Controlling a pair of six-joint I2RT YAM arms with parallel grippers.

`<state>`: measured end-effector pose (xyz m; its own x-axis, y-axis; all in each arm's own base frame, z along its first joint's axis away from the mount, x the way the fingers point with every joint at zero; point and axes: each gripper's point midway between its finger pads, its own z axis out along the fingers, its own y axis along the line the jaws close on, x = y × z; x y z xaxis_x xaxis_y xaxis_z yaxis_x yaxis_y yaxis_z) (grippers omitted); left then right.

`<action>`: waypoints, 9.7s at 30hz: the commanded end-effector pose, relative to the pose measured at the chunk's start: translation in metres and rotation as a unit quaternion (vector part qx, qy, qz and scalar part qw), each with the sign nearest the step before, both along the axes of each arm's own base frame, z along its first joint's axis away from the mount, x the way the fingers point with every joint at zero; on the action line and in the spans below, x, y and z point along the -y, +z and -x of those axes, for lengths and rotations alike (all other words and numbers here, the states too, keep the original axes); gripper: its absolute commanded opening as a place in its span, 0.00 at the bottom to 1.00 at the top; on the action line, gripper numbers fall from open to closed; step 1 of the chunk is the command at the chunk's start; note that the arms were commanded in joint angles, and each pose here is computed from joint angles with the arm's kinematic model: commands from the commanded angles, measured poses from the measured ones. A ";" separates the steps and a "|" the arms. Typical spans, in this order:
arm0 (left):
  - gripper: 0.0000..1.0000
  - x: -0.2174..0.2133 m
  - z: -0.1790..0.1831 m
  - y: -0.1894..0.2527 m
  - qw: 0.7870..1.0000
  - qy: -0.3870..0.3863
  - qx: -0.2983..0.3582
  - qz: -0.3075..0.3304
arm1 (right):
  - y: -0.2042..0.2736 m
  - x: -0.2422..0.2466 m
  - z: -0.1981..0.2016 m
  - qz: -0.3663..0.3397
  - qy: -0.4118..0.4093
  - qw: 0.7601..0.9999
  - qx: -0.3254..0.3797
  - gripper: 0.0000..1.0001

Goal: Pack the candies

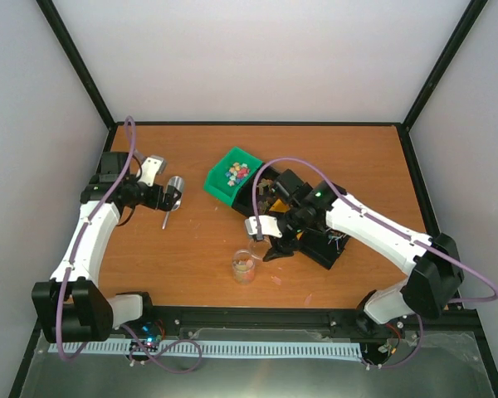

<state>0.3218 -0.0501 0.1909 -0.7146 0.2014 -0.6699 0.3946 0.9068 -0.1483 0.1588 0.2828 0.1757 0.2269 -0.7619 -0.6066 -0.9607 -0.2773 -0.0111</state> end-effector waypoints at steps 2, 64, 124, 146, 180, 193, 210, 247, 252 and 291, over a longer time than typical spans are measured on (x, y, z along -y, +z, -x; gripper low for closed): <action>1.00 0.002 0.000 -0.001 1.000 0.008 -0.007 0.019 | 0.002 -0.020 0.000 0.004 -0.015 1.000 0.002 0.66; 1.00 0.025 0.041 0.014 0.995 -0.094 -0.003 0.027 | 0.016 -0.060 0.001 -0.041 -0.036 0.998 0.015 1.00; 0.76 0.188 0.134 -0.067 0.889 -0.405 -0.212 0.025 | -0.031 0.017 -0.010 -0.231 -0.220 0.946 -0.055 1.00; 1.00 0.195 0.143 -0.091 0.878 -0.447 -0.145 -0.090 | -0.074 -0.003 0.012 -0.228 -0.180 0.954 -0.074 1.00; 0.87 0.200 0.178 -0.025 0.857 -0.499 0.107 -0.071 | -0.081 -0.046 0.020 -0.272 -0.125 0.952 -0.066 1.00; 0.47 0.211 0.199 -0.031 0.773 -0.598 0.196 -0.083 | -0.081 -0.063 0.013 -0.276 -0.109 0.953 -0.064 0.94; 0.37 0.214 0.184 -0.057 0.748 -0.589 0.254 -0.170 | -0.085 -0.062 0.016 -0.270 -0.103 0.955 -0.065 0.70; 0.92 0.218 0.150 -0.035 0.913 -0.394 0.099 -0.025 | -0.091 -0.059 -0.010 -0.269 -0.190 0.944 -0.024 0.58; 0.88 0.230 0.149 -0.031 0.908 -0.403 0.111 -0.002 | -0.092 -0.059 -0.010 -0.268 -0.191 0.944 -0.022 0.58; 0.58 0.217 0.182 -0.068 0.838 -0.532 0.113 -0.050 | -0.097 -0.056 0.012 -0.264 -0.090 0.960 -0.033 0.55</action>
